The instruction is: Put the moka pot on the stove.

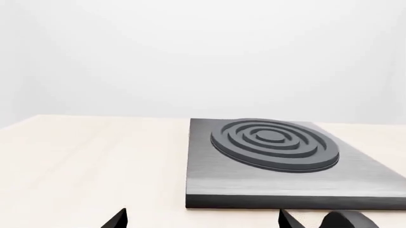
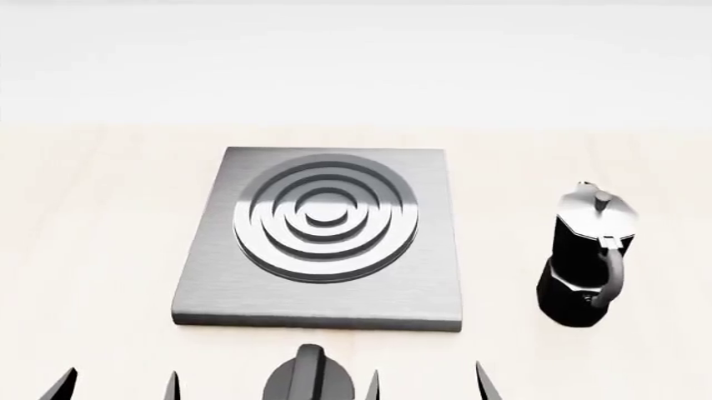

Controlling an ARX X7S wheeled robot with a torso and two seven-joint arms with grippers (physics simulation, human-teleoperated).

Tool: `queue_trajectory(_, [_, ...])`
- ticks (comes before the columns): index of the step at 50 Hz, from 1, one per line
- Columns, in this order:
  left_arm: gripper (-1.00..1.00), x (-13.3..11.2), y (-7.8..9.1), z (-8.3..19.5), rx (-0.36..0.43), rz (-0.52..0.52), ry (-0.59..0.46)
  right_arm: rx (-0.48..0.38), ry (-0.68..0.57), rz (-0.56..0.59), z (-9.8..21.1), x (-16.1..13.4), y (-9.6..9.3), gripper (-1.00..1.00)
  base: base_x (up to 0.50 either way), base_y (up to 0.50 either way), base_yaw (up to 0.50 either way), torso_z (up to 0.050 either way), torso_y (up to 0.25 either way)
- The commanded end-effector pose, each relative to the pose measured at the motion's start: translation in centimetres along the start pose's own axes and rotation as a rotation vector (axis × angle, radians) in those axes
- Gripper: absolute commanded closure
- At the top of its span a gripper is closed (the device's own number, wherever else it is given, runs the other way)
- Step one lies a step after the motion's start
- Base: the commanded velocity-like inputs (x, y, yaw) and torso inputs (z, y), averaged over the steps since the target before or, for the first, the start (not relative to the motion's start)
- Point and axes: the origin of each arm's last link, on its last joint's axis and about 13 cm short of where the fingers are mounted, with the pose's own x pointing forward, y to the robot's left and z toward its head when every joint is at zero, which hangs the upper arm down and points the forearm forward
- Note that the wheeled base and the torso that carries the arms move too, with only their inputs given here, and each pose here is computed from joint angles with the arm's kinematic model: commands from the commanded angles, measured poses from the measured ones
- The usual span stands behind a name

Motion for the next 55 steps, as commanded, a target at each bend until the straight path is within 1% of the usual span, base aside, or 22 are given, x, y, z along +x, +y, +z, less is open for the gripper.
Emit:
queue_trajectory(1, [-1.0, 0.2, 0.1, 0.2, 0.008, 0.009, -0.02, 0.003, -0.007, -0.012, 0.2, 0.2, -0.2, -1.0, 0.0, 0.1, 0.0, 0.0, 0.0])
queue_trajectory(15, [-1.0, 0.2, 0.1, 0.2, 0.005, 0.009, -0.021, 0.017, -0.002, -0.028, 0.2, 0.1, -0.3, -1.0, 0.0, 0.09, 0.0, 0.0, 0.0])
queue_trajectory(17, [-1.0, 0.2, 0.1, 0.2, 0.003, 0.011, -0.019, 0.082, 0.008, -0.043, -0.1, 0.2, -0.6, -1.0, 0.0, 0.0, 0.0, 0.0, 0.0])
queue_trajectory(19, [-1.0, 0.2, 0.1, 0.2, 0.002, 0.01, -0.019, 0.064, 0.006, -0.042, -0.3, 0.2, -0.7, -1.0, 0.0, 0.0, 0.0, 0.0, 0.0])
queue_trajectory(21, [-1.0, 0.2, 0.1, 0.2, 0.011, 0.01, -0.023, 0.068, 0.006, -0.04, -0.4, 0.2, -0.8, -1.0, 0.0, 0.0, 0.0, 0.0, 0.0])
queue_trajectory(29, [-1.0, 0.1, 0.1, 0.1, 0.004, 0.007, -0.017, 0.066, 0.003, -0.042, -0.3, 0.1, -0.8, -1.0, 0.0, 0.0, 0.0, 0.0, 0.0])
queue_trajectory(33, [-1.0, 0.1, 0.1, 0.0, 0.009, 0.008, 0.002, 0.065, 0.003, -0.042, -0.3, 0.2, -0.8, -1.0, 0.0, 0.0, 0.0, 0.0, 0.0])
queue_trajectory(35, [-1.0, 0.1, 0.1, -0.2, -0.011, 0.016, 0.016, 0.065, 0.004, -0.042, -0.3, 0.2, -0.8, -1.0, 0.0, 0.0, 0.0, 0.0, 0.0])
queue_trajectory(38, [-1.0, 0.2, 0.2, 0.0, -0.012, 0.016, -0.005, 0.065, 0.005, -0.044, -0.3, 0.2, -0.8, -1.0, 0.0, 0.0, 0.0, 0.0, 0.0])
queue_trajectory(39, [-1.0, 0.1, 0.2, 0.1, -0.024, 0.008, 0.002, 0.064, 0.006, -0.046, -0.3, 0.1, -0.8, -1.0, 0.0, 0.0, 0.0, 0.0, 0.0])
queue_trajectory(43, [-1.0, 0.0, 0.2, 0.1, -0.012, 0.004, -0.006, 0.06, 0.016, -0.051, -0.4, 0.1, -0.9, -1.0, 0.0, 0.0, 0.0, 0.0, 0.0])
queue_trajectory(45, [-1.0, 0.0, 0.2, 0.1, -0.013, 0.002, -0.006, 0.057, 0.038, -0.058, -0.7, 0.1, -1.0, -1.0, 0.0, 0.0, 0.0, 0.0, 0.0])
queue_trajectory(48, [-1.0, 0.0, 0.2, 0.2, -0.018, 0.002, -0.002, 0.055, 0.038, -0.07, -0.9, 0.0, -1.0, -1.0, 0.0, 0.0, 0.0, 0.0, 0.0])
queue_trajectory(49, [-1.0, 0.0, 0.3, 0.2, -0.019, 0.002, -0.001, 0.048, 0.05, -0.064, -1.0, -0.1, -1.0, -1.0, 0.0, 0.0, 0.0, 0.0, 0.0])
queue_trajectory(51, [-1.0, -0.1, 0.3, 0.1, -0.018, -0.002, -0.003, 0.006, 0.054, -0.069, -1.1, 0.0, -0.9, -1.0, 0.0, 0.0, 0.0, 0.0, 0.0])
queue_trajectory(55, [-1.0, -0.2, 0.4, 0.1, -0.02, -0.002, -0.001, 0.027, 0.062, -0.076, -1.2, -0.1, -1.0, -1.0, 0.0, 0.0, 0.0, 0.0, 0.0])
